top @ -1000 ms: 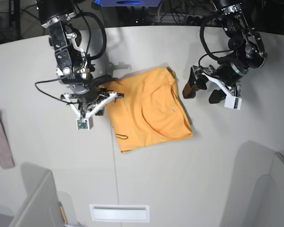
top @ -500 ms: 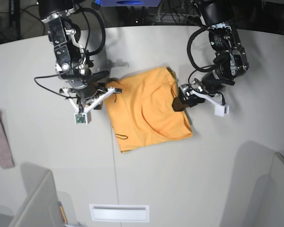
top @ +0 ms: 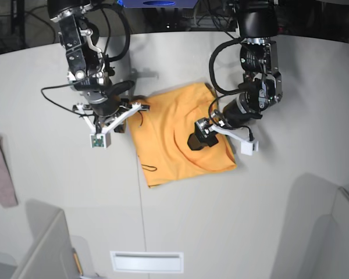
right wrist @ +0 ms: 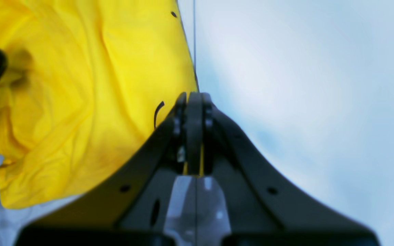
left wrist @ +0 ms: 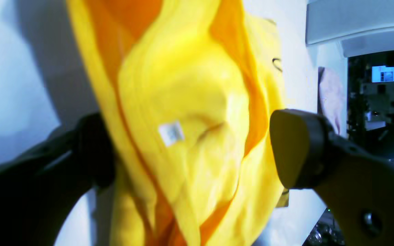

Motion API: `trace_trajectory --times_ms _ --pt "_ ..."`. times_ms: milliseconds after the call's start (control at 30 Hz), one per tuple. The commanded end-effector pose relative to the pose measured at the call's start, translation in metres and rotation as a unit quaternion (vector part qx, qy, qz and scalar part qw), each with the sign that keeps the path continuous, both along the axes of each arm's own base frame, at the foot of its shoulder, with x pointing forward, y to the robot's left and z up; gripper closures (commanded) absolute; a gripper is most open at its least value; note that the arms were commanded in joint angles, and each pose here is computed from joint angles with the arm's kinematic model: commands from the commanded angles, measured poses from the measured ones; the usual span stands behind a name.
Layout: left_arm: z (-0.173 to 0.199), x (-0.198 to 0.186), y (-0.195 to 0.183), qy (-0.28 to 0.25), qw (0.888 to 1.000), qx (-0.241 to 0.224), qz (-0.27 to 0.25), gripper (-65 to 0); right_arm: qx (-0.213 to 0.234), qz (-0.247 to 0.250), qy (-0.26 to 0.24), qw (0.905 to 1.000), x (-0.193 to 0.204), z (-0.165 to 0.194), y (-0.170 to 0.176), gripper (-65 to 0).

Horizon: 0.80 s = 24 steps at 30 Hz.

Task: Fold the T-shirt properly
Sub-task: 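Lower the left gripper and grasp the edge of the folded shirt, then drag the folded shirt with the left gripper to straighten it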

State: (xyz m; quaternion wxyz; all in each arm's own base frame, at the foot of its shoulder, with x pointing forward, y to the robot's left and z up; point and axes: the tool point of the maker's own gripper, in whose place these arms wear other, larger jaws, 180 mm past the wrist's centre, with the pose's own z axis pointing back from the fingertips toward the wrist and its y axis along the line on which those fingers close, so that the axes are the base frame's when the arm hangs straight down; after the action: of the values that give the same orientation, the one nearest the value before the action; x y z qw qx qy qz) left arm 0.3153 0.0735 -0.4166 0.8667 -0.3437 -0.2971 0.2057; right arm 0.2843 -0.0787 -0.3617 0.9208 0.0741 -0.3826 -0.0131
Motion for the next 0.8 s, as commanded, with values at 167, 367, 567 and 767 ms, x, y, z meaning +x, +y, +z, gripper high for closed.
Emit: trace_trajectory --times_ms 167,367,567,767 --pt "-0.005 -0.004 0.004 0.014 1.000 0.007 0.003 -65.0 -0.010 -0.019 -0.033 0.9992 0.008 0.014 -0.020 0.0" --pt "-0.006 -0.003 0.003 0.015 1.000 0.006 0.002 -63.7 -0.010 -0.018 -0.033 0.9992 0.008 0.014 -0.020 0.0" --pt "-0.011 -0.003 0.007 0.037 0.999 0.007 0.020 -20.7 -0.010 -0.019 -0.033 0.9992 0.008 0.014 -0.020 0.0" --pt "-0.018 -0.009 0.009 0.082 0.996 0.003 0.033 -0.8 -0.010 -0.019 -0.033 0.9992 0.008 0.014 -0.020 0.0"
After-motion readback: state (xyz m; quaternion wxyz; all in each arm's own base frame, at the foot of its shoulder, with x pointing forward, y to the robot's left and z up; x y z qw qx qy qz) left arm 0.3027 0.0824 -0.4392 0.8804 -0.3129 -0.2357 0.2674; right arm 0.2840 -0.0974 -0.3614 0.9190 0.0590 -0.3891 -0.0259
